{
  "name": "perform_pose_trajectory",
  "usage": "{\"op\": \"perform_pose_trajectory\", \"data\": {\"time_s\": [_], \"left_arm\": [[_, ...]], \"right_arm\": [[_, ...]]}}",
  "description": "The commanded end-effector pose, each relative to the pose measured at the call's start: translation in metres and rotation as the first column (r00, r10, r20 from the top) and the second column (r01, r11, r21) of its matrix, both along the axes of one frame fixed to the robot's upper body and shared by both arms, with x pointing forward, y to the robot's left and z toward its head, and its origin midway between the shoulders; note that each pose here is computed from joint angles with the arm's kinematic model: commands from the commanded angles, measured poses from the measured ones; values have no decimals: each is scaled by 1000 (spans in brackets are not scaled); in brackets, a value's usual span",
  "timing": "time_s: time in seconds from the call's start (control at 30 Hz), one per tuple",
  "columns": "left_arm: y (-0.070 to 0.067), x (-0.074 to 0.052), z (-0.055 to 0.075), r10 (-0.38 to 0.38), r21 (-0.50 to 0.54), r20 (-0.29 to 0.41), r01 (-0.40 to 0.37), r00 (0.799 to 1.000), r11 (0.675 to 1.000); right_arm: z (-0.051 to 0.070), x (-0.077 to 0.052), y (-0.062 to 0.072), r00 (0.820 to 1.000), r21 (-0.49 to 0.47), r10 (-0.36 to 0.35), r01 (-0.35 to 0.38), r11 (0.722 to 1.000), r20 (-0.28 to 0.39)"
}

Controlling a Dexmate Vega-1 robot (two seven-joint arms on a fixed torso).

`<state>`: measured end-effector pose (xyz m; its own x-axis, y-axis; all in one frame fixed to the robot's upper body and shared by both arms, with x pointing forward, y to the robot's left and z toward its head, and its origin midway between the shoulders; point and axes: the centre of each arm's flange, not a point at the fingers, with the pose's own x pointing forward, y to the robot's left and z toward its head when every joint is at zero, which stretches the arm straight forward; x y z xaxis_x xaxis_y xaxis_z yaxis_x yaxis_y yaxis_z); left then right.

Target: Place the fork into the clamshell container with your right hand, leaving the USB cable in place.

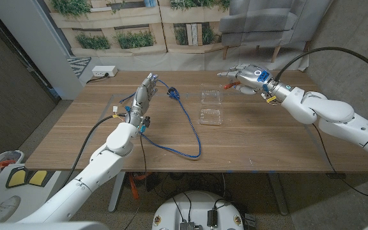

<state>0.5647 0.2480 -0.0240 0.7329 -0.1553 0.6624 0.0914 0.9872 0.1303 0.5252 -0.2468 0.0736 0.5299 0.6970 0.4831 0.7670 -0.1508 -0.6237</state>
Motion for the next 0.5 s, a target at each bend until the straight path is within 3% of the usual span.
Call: {"op": "perform_pose_trajectory", "data": {"time_s": [0.03, 0.5], "left_arm": [[4, -2, -2, 10, -7, -4, -11, 1000, 1000], [10, -7, -6, 31, -18, -6, -31, 1000, 999]], "right_arm": [[-1, 12, 10, 999, -20, 37, -37, 999, -10], [5, 21, 23, 997, -52, 81, -80, 995, 5]]}}
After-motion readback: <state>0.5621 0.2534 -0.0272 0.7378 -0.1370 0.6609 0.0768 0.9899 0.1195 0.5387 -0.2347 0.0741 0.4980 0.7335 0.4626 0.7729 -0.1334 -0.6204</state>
